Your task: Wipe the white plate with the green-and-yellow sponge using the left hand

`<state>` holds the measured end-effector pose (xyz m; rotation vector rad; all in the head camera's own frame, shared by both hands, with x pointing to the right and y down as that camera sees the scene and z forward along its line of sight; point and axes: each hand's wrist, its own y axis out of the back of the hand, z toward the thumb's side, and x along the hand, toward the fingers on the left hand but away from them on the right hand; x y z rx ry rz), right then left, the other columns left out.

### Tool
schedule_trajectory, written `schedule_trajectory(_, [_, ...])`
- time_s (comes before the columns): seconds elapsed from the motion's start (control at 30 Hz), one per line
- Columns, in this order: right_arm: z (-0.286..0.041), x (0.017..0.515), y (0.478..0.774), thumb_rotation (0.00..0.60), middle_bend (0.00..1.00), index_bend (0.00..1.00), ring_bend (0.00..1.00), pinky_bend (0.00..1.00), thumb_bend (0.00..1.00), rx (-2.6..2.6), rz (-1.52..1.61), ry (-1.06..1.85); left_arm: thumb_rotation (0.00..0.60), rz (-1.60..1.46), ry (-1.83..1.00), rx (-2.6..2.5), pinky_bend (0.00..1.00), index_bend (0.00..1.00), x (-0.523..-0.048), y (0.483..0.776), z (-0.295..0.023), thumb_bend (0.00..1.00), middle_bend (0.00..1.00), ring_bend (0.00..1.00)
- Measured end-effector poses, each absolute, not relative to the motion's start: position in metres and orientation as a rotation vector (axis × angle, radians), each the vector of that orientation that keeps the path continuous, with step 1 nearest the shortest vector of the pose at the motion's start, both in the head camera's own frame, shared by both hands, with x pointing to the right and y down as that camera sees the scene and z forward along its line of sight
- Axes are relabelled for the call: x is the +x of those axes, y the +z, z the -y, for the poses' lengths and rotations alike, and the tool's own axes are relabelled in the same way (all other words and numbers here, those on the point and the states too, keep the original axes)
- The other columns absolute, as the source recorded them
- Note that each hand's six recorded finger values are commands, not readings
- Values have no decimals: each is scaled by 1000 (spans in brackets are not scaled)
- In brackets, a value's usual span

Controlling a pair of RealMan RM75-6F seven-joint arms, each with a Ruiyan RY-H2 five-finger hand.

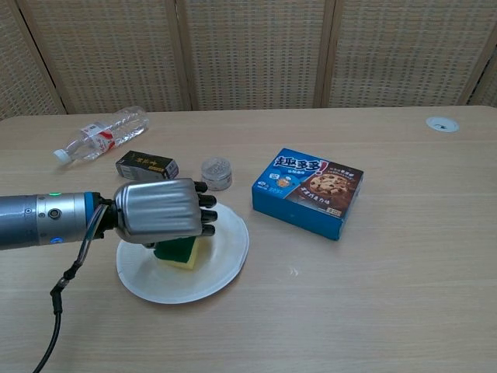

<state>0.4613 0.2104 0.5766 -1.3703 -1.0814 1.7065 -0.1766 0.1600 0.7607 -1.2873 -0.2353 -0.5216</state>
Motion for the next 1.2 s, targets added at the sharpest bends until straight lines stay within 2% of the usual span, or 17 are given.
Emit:
schedule_trajectory(0.33, [-210, 465, 575, 600, 0, 0, 0, 0, 0, -1366, 1095, 1711, 600, 268, -516, -1275, 377, 689, -169, 770, -170, 280, 518, 308])
schedule_trajectory(0.77, [-210, 463, 574, 600, 0, 0, 0, 0, 0, -1373, 1093, 1704, 600, 168, -445, -1318, 378, 689, -159, 743, -162, 280, 518, 308])
schedule_trajectory(1.2, [-210, 465, 574, 600, 0, 0, 0, 0, 0, -1369, 1099, 1705, 600, 274, -467, -1319, 378, 689, -157, 766, -183, 280, 519, 308])
